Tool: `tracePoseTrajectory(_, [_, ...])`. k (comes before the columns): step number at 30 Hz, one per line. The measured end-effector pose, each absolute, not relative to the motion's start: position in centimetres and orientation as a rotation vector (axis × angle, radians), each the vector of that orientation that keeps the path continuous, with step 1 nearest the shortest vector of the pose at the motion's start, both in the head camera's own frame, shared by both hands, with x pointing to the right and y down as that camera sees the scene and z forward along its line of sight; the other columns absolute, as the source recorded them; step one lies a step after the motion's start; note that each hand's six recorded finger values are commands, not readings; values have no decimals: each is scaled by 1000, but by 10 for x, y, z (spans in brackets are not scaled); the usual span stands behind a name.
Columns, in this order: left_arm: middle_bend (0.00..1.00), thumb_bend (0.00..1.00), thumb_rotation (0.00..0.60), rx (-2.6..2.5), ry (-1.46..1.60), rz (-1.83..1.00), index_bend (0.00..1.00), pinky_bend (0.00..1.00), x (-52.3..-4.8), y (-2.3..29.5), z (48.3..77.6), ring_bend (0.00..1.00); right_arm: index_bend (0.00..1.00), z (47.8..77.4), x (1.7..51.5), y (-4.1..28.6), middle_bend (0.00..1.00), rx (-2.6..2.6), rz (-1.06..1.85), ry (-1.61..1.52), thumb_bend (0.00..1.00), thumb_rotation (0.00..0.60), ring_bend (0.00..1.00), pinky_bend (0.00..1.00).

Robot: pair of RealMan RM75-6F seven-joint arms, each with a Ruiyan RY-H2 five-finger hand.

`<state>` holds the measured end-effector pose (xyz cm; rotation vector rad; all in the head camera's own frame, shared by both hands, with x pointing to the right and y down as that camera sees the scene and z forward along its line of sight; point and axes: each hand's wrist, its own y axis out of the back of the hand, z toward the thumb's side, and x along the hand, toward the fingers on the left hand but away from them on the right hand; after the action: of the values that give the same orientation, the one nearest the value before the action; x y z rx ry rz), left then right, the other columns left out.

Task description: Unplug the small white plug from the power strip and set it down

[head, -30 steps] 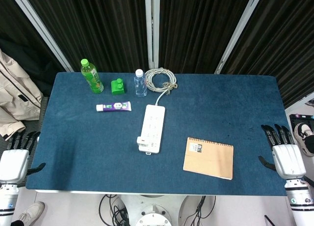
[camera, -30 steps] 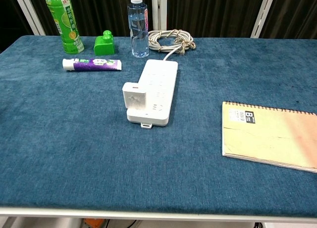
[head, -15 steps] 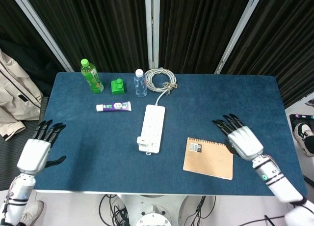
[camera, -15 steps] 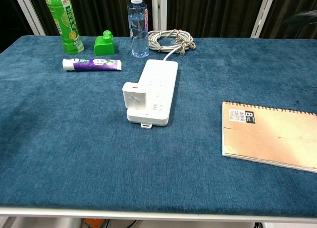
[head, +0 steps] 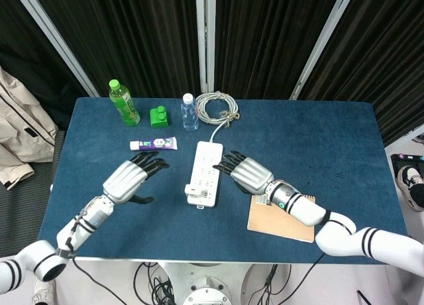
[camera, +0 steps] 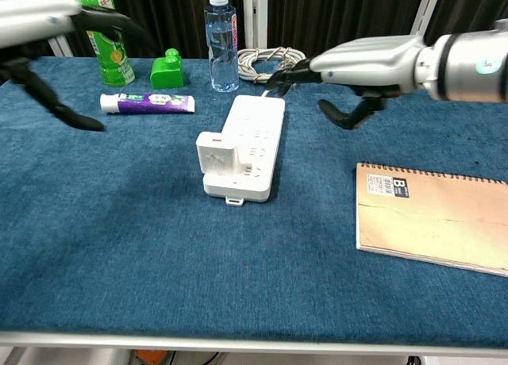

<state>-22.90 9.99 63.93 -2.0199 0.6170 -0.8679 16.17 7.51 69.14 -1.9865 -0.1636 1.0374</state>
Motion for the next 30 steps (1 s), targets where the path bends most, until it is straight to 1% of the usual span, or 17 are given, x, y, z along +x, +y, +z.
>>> tracePoseTrajectory(5, [214,108,600,-2067,544,-825,230,191,-195,92,660,95,39,713,149,68,133,-1989,1075,-146,750,600,0,0])
tracePoseTrajectory(12, [226,125,600,-2088,486,-810,250,202,-176,93,678,95,96,733,137,57,143,-2003,1107,-164,752,600,0,0])
tracePoseTrajectory(16, [226,127,600,-2105,462,-803,250,219,-166,96,686,96,109,741,135,53,145,-2006,1122,-165,752,600,0,0])
tracePoseTrajectory(24, [257,128,600,-2153,448,-778,270,279,-150,100,693,156,128,755,131,53,153,-2008,1132,-148,752,600,0,0])
tracePoseTrajectory(28, [277,128,600,-2170,449,-768,285,301,-143,100,697,180,133,758,129,54,155,-2012,1127,-144,752,600,0,0])
tracePoseTrajectory(30, [292,131,600,-2172,454,-766,294,330,-141,100,700,197,136,758,127,55,157,-2010,1118,-142,752,600,0,0])
